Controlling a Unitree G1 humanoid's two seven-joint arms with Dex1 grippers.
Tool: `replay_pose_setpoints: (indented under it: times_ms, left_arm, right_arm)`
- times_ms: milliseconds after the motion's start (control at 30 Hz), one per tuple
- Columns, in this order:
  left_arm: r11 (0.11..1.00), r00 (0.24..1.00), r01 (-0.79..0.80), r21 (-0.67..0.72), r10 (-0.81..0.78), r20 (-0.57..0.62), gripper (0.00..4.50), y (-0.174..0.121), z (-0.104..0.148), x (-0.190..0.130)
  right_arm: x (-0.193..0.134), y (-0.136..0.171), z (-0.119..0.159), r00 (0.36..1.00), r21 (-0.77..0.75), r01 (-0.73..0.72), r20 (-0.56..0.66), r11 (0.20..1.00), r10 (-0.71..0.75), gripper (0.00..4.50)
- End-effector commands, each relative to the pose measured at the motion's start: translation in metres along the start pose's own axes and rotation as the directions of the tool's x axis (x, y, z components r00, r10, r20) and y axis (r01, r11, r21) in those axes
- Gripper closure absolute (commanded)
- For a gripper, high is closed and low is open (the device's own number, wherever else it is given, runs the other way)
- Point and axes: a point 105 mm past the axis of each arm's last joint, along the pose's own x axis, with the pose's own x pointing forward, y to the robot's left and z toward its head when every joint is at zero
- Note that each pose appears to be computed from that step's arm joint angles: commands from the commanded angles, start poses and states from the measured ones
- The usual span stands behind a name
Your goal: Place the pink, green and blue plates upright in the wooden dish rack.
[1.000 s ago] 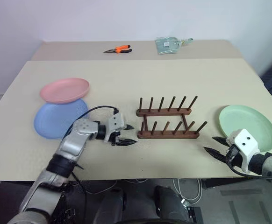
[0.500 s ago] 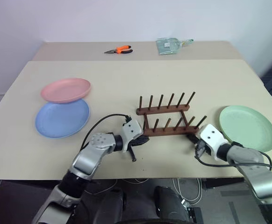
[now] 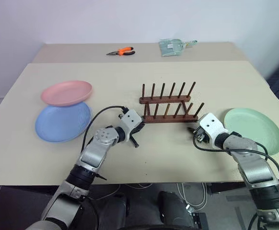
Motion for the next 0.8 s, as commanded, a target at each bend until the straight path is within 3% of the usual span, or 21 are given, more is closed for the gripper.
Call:
replay_pose_setpoints:
  times_ms: [33, 100, 167, 200, 300, 333, 400, 467, 567, 700, 800]
  left_arm:
    - [0.991, 0.996, -0.046, -0.127, 0.055, 0.069, 4.24, 0.022, 0.007, -0.031]
    - [0.968, 0.975, -0.142, -0.209, 0.173, 0.138, 3.68, 0.051, 0.022, -0.053]
    - [0.912, 0.921, -0.317, -0.261, 0.361, 0.144, 2.67, 0.090, 0.032, -0.073]
    - [0.867, 0.879, -0.408, -0.286, 0.458, 0.134, 2.19, 0.108, 0.036, -0.082]
    - [0.698, 0.723, -0.607, -0.381, 0.684, 0.101, 0.68, 0.150, 0.049, -0.106]
    - [0.622, 0.656, -0.649, -0.437, 0.749, 0.091, 0.31, 0.162, 0.055, -0.116]
    - [0.333, 0.404, -0.699, -0.632, 0.914, 0.035, 0.31, 0.192, 0.065, -0.158]
    - [0.128, 0.258, -0.664, -0.736, 0.964, -0.065, 0.31, 0.201, 0.057, -0.185]
    - [-0.044, 0.160, -0.615, -0.787, 0.971, -0.180, 0.31, 0.200, 0.041, -0.207]
    - [-0.179, 0.159, -0.530, -0.829, 0.939, -0.304, 0.31, 0.193, 0.016, -0.213]
    - [-0.214, 0.276, -0.425, -0.879, 0.895, -0.351, 0.31, 0.189, 0.000, -0.197]
  right_arm:
    - [-0.011, 0.001, 0.031, 0.994, -0.033, -0.029, 0.107, 0.999, 0.032, 0.82]
    - [-0.014, 0.004, 0.038, 0.990, -0.053, -0.048, 0.128, 0.997, 0.054, 0.81]
    - [-0.012, 0.006, 0.039, 0.988, -0.037, -0.077, 0.132, 0.996, 0.081, 0.81]
    - [-0.010, 0.007, 0.038, 0.986, -0.022, -0.095, 0.134, 0.995, 0.097, 0.81]
    - [-0.006, 0.012, 0.038, 0.981, 0.000, -0.141, 0.136, 0.990, 0.140, 0.01]
    - [-0.004, 0.015, 0.040, 0.977, -0.006, -0.158, 0.144, 0.987, 0.157, 0.00]
    - [0.005, 0.016, 0.045, 0.975, -0.034, -0.153, 0.156, 0.988, 0.156, 0.00]
    - [0.010, 0.017, 0.047, 0.974, -0.052, -0.153, 0.158, 0.987, 0.160, 0.00]
    - [0.014, 0.021, 0.047, 0.971, -0.071, -0.170, 0.159, 0.983, 0.179, 0.00]
    - [0.017, 0.022, 0.047, 0.969, -0.092, -0.170, 0.167, 0.981, 0.183, 0.00]
    - [0.017, 0.021, 0.051, 0.966, -0.096, -0.161, 0.188, 0.982, 0.176, 0.00]
